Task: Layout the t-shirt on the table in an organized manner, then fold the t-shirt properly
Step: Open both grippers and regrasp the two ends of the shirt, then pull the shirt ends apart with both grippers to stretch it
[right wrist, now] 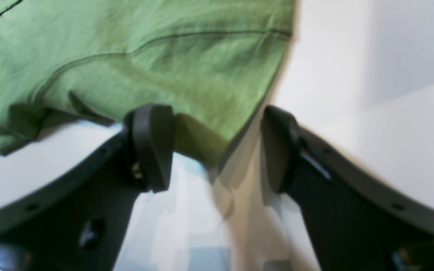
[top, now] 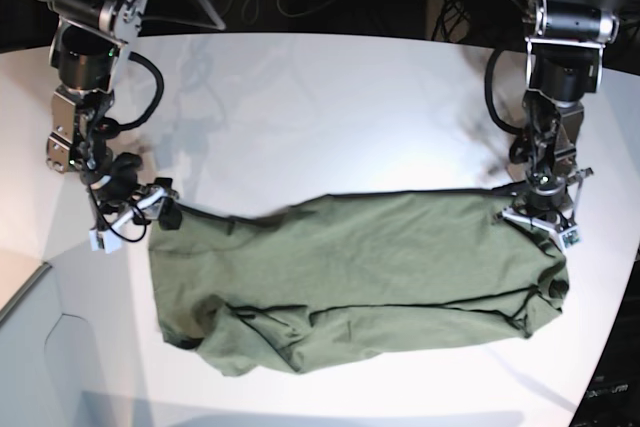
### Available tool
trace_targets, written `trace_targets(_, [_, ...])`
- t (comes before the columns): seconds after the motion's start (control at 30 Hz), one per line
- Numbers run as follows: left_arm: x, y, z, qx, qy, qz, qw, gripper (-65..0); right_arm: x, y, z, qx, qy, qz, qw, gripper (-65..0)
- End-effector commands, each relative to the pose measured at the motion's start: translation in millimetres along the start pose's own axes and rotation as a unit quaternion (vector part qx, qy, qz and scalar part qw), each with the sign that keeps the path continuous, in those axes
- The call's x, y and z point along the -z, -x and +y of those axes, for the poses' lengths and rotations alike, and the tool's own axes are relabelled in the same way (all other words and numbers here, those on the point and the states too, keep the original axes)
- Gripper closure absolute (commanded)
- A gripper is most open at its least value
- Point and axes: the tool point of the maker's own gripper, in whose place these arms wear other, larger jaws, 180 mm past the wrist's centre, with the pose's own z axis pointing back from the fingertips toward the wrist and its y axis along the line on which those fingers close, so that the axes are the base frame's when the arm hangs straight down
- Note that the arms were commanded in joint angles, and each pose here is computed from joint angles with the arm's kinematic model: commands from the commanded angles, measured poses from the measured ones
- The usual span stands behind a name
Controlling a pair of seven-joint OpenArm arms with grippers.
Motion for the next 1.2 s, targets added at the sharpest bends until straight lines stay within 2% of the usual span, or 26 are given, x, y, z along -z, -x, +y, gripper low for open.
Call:
trace_targets(0.0, [1,6,2,0.001,-0.004,0.021,1.000,0.0,0,-16,0,-0.006,-0.007,-0.018,0.9998,-33.2])
trace_targets(0.13, [0,11,4,-0.001,-0.005,0.026,1.000,0.0,2,-11,3,-0.001,-0.010,-0.012,0.9999,-16.8])
trace_targets(0.23, [-3,20,5,0.001,-0.004,0.031,1.000,0.0,0,-2,2,0.001,-0.008,-0.004,1.0000,-1.5])
trace_targets(0.27, [-4,23,7,0.002,-0.004,0.034,0.999,0.0,-2,1,0,0.000,-0.007,-0.002,1.0000,0.0])
trace_targets(0.37, [-7,29,10,0.002,-0.005,0.036,0.999,0.0,-13,-3,-7,-0.014,0.005,-0.012,0.9998,0.0])
trace_targets(0.43, [-13,27,6,0.004,0.005,0.026,1.000,0.0,-28,-13,-14,-0.041,0.018,-0.030,0.9985,0.0])
trace_targets(0.63, [-63,0,-20,0.004,0.072,0.005,0.997,0.0,-72,-41,-7,-0.124,0.041,-0.080,0.9882,0.0])
trace_targets(0.77, [-99,-31,-2,-0.040,0.074,-0.025,0.996,0.0,-104,-58,-1,-0.165,0.060,-0.112,0.9781,0.0])
trace_targets(0.97, [-126,-66,27,-0.075,0.058,-0.044,0.995,0.0,-140,-94,1,-0.191,0.095,-0.170,0.9620,0.0])
trace_targets(1.07, [-129,-69,32,-0.079,0.054,-0.038,0.995,0.0,-143,-100,4,-0.200,0.096,-0.176,0.9590,0.0])
trace_targets(1.17, [-127,-64,31,-0.077,0.054,-0.025,0.995,0.0,-138,-95,0,-0.199,0.103,-0.146,0.9637,0.0])
